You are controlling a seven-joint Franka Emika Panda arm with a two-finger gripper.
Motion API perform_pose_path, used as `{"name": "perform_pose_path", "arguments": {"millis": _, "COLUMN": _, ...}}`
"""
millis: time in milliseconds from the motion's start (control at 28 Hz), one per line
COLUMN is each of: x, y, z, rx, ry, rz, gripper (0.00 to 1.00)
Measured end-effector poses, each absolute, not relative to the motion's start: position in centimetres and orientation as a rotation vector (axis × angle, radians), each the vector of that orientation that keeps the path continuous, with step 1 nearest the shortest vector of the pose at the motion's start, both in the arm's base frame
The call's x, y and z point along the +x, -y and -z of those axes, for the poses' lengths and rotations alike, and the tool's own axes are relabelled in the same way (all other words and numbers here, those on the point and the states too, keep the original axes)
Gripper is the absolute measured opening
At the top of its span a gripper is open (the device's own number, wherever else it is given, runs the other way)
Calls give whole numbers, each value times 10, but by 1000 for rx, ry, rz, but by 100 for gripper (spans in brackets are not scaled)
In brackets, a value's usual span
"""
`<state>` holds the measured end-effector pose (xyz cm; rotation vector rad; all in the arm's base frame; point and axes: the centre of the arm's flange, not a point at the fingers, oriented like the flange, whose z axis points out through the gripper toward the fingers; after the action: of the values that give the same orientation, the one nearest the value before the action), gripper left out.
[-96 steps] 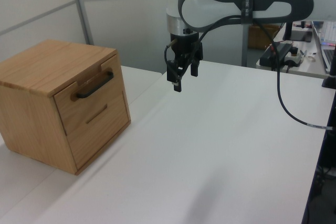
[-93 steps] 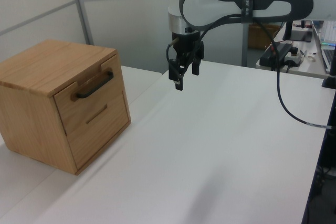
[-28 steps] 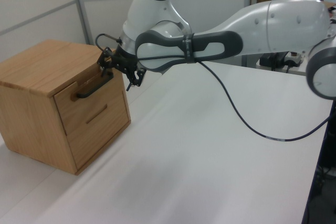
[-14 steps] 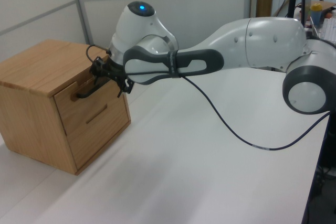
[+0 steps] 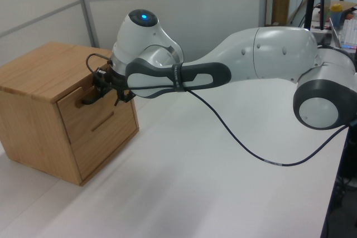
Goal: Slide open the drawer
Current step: 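Lower the gripper onto the black handle and close it, then pull the handle outward, sliding the upper drawer out of the cabinet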
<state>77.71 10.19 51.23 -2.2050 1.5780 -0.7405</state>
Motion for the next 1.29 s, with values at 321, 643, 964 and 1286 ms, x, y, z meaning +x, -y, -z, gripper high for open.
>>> {"name": "perform_pose_path", "arguments": {"millis": 321, "x": 776, "y": -107, "z": -519, "rx": -2217, "ry": -1572, "rz": 792, "gripper": 15}}
{"name": "perform_pose_path", "arguments": {"millis": 643, "x": 761, "y": -105, "z": -522, "rx": -2231, "ry": -1591, "rz": 760, "gripper": 9}}
{"name": "perform_pose_path", "arguments": {"millis": 964, "x": 732, "y": -100, "z": -527, "rx": -2264, "ry": -1606, "rz": 713, "gripper": 9}}
{"name": "perform_pose_path", "arguments": {"millis": 1286, "x": 699, "y": -94, "z": -530, "rx": -2320, "ry": -1591, "rz": 674, "gripper": 9}}
